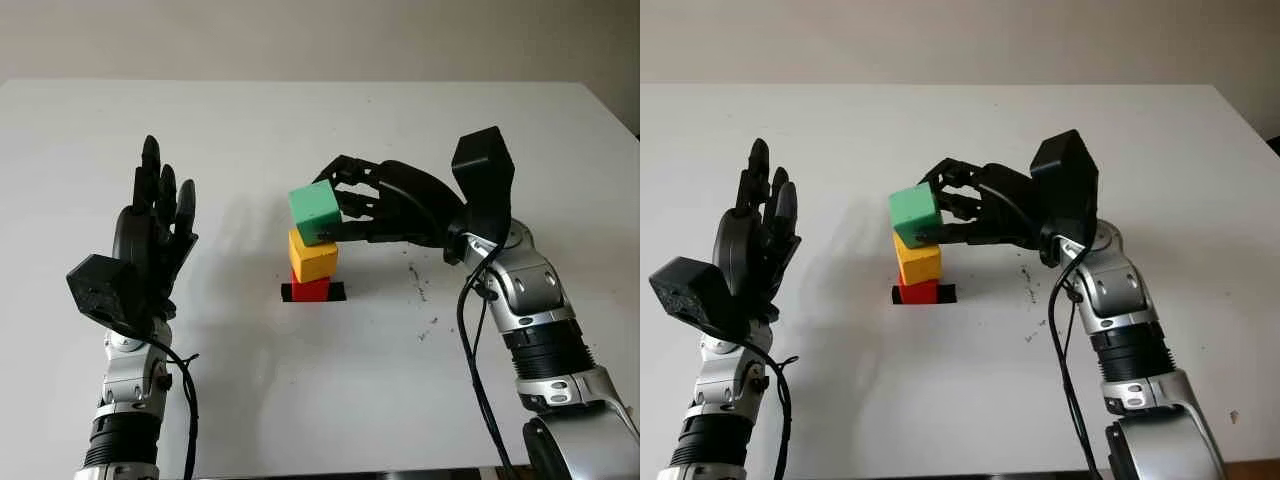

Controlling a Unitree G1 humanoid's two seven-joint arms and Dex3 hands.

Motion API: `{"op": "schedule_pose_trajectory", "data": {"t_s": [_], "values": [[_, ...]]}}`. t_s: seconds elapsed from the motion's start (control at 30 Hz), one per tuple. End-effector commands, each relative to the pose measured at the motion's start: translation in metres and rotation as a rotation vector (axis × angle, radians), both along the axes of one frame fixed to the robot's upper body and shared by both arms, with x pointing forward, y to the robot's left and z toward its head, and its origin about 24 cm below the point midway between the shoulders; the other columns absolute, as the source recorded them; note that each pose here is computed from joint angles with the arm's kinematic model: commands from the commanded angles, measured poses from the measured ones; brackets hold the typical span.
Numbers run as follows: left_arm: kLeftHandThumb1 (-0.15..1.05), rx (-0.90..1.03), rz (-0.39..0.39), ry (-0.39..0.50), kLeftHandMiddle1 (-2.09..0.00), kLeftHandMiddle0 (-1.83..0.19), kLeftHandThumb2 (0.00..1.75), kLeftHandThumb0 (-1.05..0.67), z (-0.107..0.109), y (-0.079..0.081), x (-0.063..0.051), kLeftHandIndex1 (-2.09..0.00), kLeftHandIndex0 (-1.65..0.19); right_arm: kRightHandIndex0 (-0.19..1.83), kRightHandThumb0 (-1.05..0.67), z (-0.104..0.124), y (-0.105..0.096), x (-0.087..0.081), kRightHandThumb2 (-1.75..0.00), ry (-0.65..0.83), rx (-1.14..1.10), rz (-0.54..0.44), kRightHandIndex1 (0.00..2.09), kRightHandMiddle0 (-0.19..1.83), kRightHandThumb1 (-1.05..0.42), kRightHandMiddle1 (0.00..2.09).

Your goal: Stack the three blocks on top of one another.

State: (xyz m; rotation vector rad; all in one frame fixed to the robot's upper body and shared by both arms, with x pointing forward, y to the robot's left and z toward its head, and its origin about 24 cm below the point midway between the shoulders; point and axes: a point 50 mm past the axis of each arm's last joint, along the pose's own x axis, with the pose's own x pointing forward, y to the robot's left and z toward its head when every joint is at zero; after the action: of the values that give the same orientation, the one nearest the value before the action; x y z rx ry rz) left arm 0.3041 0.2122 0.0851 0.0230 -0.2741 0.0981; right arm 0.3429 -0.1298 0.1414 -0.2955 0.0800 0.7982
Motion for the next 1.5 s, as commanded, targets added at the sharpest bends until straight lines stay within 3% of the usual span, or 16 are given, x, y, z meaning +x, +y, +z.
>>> {"op": "schedule_pose_trajectory", "data": {"t_s": [0.0, 0.23, 0.4, 0.53, 0.6, 0.8, 0.97, 1.07, 1.3, 1.47], "values": [[1.05, 0.01, 0.003, -0.001, -0.05, 0.03, 0.45, -0.73, 0.001, 0.002, -0.002, -0.06, 0.05, 0.18, -0.38, 0.007, -0.001, 0.001, -0.05, -0.022, -0.025, 0.017, 0.03, 0.31, -0.92, 1.55], [1.05, 0.015, 0.004, -0.003, -0.05, 0.04, 0.46, -0.72, 0.001, 0.002, -0.002, -0.06, 0.05, 0.1, -0.38, 0.01, -0.003, 0.0, -0.05, -0.004, -0.096, 0.083, 0.01, 0.24, -0.89, 1.23], [1.05, 0.017, 0.002, -0.004, -0.05, 0.04, 0.45, -0.73, 0.001, 0.002, -0.002, -0.06, 0.05, -0.01, -0.45, 0.014, -0.005, 0.001, -0.05, -0.014, -0.177, 0.14, 0.03, 0.26, -0.85, 0.41], [1.05, 0.013, 0.004, -0.003, -0.06, 0.03, 0.45, -0.72, 0.001, 0.002, -0.002, -0.06, 0.04, -0.09, -0.49, 0.014, -0.005, 0.001, -0.05, -0.03, -0.207, 0.164, 0.02, 0.19, -0.84, 0.15], [1.05, 0.012, 0.007, -0.001, -0.06, 0.03, 0.45, -0.73, 0.001, 0.002, -0.002, -0.06, 0.04, -0.17, -0.51, 0.014, -0.005, 0.001, -0.05, -0.045, -0.221, 0.164, 0.0, 0.06, -0.83, 0.07], [1.05, 0.015, 0.0, -0.001, -0.05, 0.04, 0.44, -0.73, 0.001, 0.002, -0.002, -0.05, 0.05, -0.19, -0.57, 0.013, -0.004, 0.002, -0.04, -0.062, -0.232, 0.15, 0.0, -0.17, -0.79, 0.0], [1.05, 0.022, 0.005, 0.001, -0.05, 0.03, 0.43, -0.75, 0.001, 0.001, -0.002, -0.06, 0.05, -0.19, -0.69, 0.014, -0.006, 0.001, -0.05, -0.126, -0.232, 0.123, 0.0, -0.19, -0.78, 0.0], [1.05, 0.018, 0.008, 0.0, -0.06, 0.03, 0.43, -0.74, 0.001, 0.001, -0.003, -0.06, 0.04, -0.19, -0.79, 0.013, -0.014, 0.001, -0.06, -0.173, -0.173, 0.055, 0.0, -0.19, -0.81, 0.0], [1.05, 0.006, 0.006, -0.008, -0.06, 0.02, 0.43, -0.74, 0.002, 0.002, -0.001, -0.06, 0.04, -0.19, -0.71, 0.007, -0.046, 0.001, -0.12, -0.213, -0.106, -0.131, 0.0, -0.19, -1.03, 0.0], [1.05, 0.003, 0.0, -0.011, -0.05, 0.04, 0.46, -0.71, 0.002, 0.004, -0.001, -0.05, 0.05, -0.07, -0.63, 0.004, -0.063, -0.001, -0.17, -0.235, -0.16, -0.119, 0.07, -0.03, -1.05, 0.08]]}}
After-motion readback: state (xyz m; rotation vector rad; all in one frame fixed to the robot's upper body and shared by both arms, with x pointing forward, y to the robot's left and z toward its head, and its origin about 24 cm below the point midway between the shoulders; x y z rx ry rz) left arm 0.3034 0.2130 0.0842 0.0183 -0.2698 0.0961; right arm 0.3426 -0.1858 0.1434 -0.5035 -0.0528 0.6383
